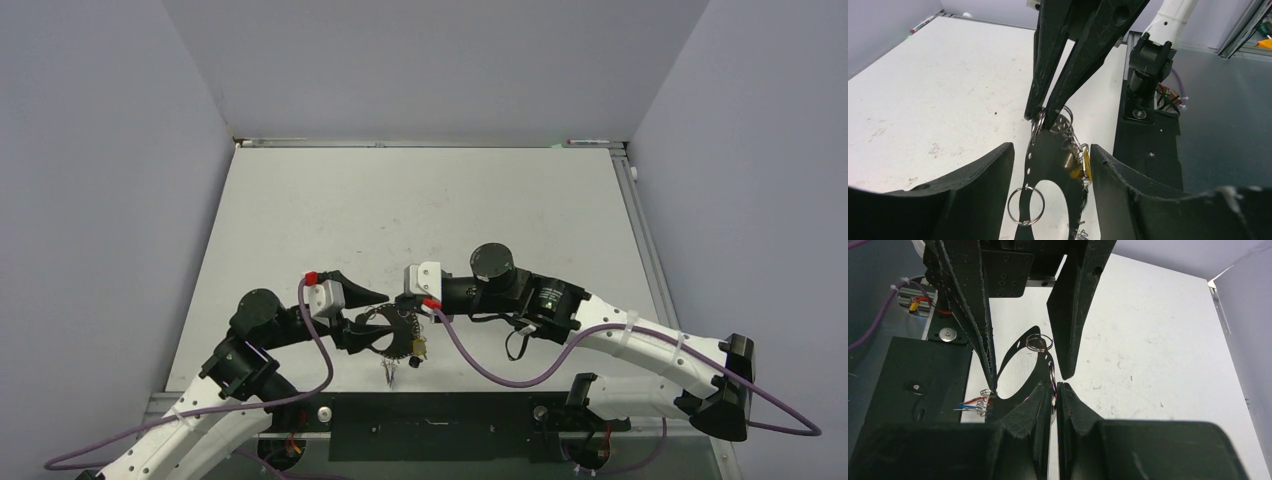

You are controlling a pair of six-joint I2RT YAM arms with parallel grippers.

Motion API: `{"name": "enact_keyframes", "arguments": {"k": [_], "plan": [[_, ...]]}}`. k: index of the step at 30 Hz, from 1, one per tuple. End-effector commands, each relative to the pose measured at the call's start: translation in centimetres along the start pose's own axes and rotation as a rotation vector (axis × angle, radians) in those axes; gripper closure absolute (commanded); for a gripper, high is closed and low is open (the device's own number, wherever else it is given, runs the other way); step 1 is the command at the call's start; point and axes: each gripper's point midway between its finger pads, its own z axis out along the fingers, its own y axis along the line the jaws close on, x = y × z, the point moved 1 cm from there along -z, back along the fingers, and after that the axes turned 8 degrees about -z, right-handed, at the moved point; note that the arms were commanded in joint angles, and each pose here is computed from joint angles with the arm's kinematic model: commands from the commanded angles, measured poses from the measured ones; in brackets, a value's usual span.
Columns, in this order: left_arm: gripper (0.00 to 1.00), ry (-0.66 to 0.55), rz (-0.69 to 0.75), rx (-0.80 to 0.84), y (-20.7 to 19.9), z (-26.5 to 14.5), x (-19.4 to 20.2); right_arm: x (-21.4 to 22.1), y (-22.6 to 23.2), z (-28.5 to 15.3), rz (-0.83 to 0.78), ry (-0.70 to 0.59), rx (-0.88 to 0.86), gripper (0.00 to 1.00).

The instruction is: Put the keys on the keyring

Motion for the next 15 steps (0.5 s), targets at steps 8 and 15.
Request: {"name": "enact_keyframes", "arguments": {"k": [8,15], "plan": [[0.43,-0.018,0.061,-0.076,1.0,-0.2,-1.9,-0.7,-1.4,-1.3,0.008,-0.005,0.098,0.95],[0.62,0.003,0.120,-0.102,1.2,-0.2,-3.3,0.0,-1.0,-1.0,0.021,0.027,0.079,0.95]]}}
